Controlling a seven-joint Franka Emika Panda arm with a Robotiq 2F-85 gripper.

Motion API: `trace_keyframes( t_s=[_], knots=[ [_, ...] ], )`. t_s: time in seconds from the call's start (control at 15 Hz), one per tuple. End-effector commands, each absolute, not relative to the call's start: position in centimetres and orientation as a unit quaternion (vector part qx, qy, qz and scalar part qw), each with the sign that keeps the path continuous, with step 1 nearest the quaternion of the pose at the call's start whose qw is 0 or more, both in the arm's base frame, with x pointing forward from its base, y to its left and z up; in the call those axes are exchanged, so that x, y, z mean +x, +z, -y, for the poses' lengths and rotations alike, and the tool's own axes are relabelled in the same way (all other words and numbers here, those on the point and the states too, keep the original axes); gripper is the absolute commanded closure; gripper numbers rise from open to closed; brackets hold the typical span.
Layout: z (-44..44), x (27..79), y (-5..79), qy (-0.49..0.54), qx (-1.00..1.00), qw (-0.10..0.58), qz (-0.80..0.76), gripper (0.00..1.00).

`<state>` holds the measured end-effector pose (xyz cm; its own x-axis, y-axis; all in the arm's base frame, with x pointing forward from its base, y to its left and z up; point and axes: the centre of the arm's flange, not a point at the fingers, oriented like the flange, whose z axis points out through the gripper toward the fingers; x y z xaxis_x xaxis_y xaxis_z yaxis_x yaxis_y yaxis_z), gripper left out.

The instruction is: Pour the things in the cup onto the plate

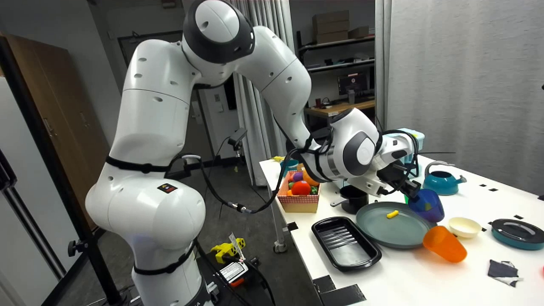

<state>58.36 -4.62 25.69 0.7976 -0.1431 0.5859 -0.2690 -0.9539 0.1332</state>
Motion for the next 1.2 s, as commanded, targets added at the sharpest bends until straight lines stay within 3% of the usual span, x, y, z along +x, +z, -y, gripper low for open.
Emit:
trace_keyframes(
  t_s=[0.0,0.67,1.13],
  knots=[
    [2.5,58.0,25.8,0.363,0.918,0.129,0.098,0.99],
    [-1.1,61.7,22.6,0.516,0.835,0.189,0.023,0.99],
    [0.1,59.8,19.5,0.632,0.75,0.194,-0.002,0.99]
  ],
)
